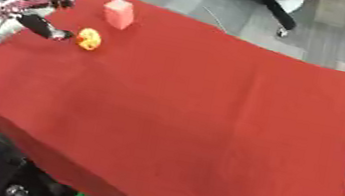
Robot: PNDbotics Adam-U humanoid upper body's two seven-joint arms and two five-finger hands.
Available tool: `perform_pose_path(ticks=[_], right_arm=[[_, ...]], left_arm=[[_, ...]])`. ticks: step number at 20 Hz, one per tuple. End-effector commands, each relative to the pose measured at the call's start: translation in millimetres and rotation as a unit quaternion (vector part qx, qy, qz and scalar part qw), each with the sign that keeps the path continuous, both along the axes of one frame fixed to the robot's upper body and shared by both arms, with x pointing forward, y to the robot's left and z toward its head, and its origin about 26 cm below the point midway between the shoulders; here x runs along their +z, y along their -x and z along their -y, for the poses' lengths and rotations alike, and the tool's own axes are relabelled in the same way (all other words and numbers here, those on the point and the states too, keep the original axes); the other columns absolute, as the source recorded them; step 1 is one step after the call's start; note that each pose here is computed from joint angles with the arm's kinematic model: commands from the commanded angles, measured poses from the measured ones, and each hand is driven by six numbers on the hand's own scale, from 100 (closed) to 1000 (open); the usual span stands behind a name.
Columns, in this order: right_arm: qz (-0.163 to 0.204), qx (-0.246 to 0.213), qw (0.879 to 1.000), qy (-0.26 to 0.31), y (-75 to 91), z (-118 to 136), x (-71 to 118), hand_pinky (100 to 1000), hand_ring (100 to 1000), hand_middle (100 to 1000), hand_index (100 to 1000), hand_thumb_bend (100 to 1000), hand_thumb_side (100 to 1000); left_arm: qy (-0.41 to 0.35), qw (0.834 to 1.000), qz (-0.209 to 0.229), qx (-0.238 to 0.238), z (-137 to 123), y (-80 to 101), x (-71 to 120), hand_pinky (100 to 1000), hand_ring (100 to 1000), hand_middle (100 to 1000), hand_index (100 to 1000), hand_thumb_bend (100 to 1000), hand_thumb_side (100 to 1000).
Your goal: Pick up the objects with one hand, pass them to the other hand, and then place them into the box on the other side of the table.
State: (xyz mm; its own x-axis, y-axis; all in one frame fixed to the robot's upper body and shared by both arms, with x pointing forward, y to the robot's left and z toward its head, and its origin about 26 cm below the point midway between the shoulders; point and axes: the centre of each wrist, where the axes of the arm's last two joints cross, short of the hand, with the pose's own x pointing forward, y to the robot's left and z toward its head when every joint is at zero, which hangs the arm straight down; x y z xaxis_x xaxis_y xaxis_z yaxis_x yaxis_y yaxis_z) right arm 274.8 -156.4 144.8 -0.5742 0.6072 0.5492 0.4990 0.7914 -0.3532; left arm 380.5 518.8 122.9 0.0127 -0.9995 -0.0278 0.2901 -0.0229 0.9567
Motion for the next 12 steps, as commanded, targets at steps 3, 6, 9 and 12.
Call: perform_pose_path(ticks=[3,6,9,12], right_arm=[[0.015,0.008,1.0,0.001,1.9,-2,8.3,649,864,776,972,100,415],[0.016,0.01,1.0,0.001,2.1,-3,8.6,649,862,774,972,100,417],[0.017,0.011,1.0,0.002,2.0,-4,9.3,648,861,772,972,100,419],[0.019,0.012,1.0,0.001,1.9,-5,10.1,648,860,770,973,100,420]], left_arm=[[-0.031,0.999,-0.011,0.021,-9,-4.7,7.9,840,746,737,854,404,389],[-0.047,0.998,0.027,0.041,-4,-10.2,5.5,827,735,727,845,411,264],[-0.061,0.993,0.084,0.054,3,-14.7,1.6,822,732,725,845,414,231],[-0.063,0.989,0.118,0.061,8,-17.2,-6.2,816,729,721,844,391,247]])
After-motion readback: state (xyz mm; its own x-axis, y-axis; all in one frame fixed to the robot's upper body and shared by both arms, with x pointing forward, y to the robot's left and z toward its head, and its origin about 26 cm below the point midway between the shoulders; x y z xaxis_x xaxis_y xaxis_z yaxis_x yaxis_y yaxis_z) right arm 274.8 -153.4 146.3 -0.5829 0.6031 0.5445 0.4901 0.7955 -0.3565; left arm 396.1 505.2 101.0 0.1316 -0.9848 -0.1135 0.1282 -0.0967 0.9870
